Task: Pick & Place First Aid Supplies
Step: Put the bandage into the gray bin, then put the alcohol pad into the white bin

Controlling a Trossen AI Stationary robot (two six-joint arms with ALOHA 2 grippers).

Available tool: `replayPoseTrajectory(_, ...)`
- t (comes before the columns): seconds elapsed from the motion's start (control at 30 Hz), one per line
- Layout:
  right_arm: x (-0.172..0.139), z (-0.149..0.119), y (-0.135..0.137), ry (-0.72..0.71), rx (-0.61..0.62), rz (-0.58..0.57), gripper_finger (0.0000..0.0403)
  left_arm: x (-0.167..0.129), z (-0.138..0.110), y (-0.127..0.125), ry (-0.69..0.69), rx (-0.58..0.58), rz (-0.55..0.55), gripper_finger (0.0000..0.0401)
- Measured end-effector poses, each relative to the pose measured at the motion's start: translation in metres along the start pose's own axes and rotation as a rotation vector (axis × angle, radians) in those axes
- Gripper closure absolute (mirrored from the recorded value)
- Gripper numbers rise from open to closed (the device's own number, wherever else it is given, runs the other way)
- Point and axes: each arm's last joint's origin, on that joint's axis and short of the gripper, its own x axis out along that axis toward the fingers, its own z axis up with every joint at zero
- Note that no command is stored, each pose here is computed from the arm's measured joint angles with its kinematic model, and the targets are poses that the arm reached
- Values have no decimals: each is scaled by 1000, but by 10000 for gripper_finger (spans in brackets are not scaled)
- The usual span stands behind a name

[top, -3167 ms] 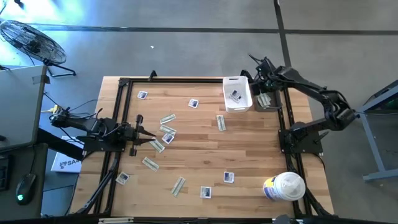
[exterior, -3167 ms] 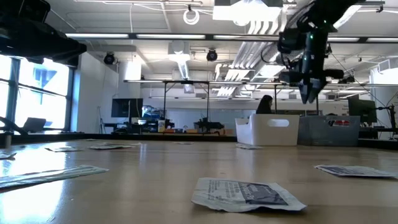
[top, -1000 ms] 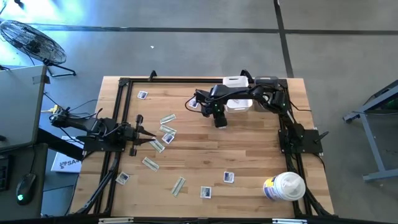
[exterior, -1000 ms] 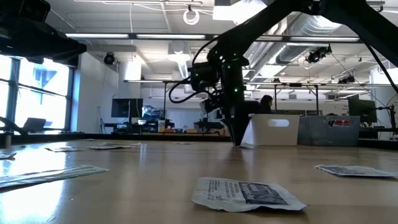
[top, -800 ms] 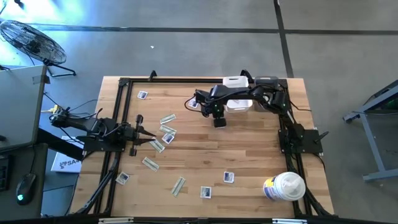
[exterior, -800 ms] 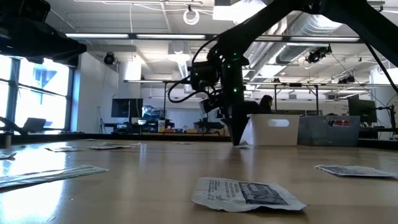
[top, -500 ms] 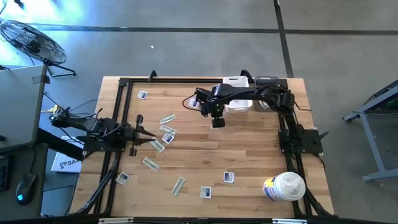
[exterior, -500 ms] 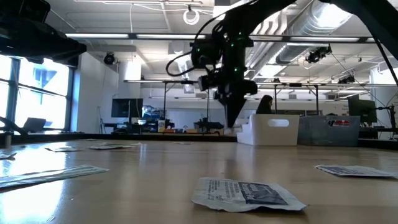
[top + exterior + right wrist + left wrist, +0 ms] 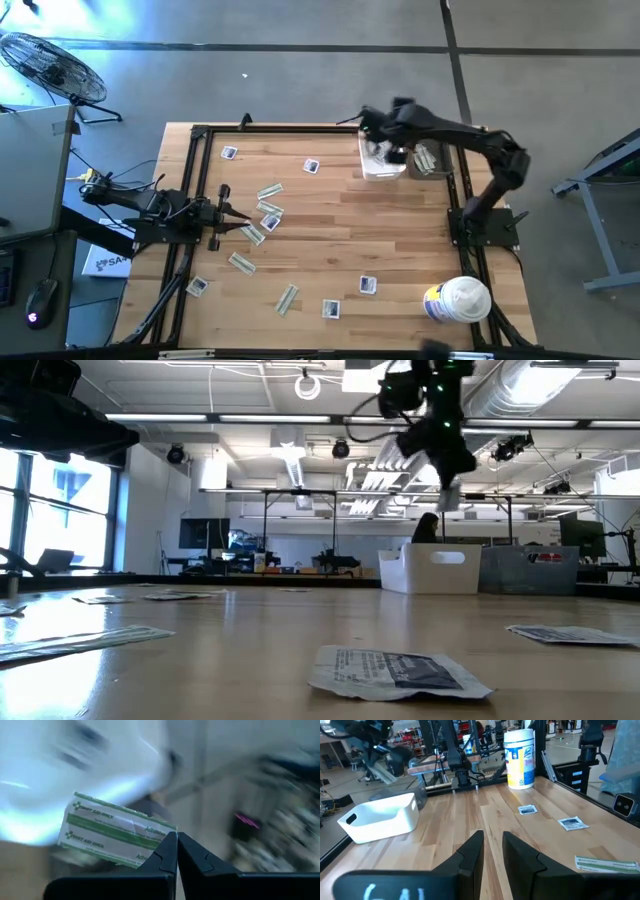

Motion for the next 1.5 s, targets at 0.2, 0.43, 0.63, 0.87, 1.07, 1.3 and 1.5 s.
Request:
replayPoseTrajectory(0.2,31,-50,-9,122,84,-166,401,0,0,0,0,0,0,332)
replayPoseTrajectory(0.43,67,-74,19,190,65,-54,399,0,0,0,0,0,0,332)
replayPoseTrajectory(0.63,91,-79,46,168,14,38,400,0,0,0,0,0,0,332)
replayPoseTrajectory(0.87,103,-79,59,131,44,31,367,0,0,0,1,0,0,332)
replayPoseTrajectory(1.07,100,-79,57,170,143,-45,292,0,0,0,0,0,0,332)
replayPoseTrajectory(1.3,56,-66,40,141,251,-64,250,0,0,0,0,0,0,332)
replayPoseTrajectory(1.5,5,-39,62,-104,357,355,259,0,0,0,1,0,0,332)
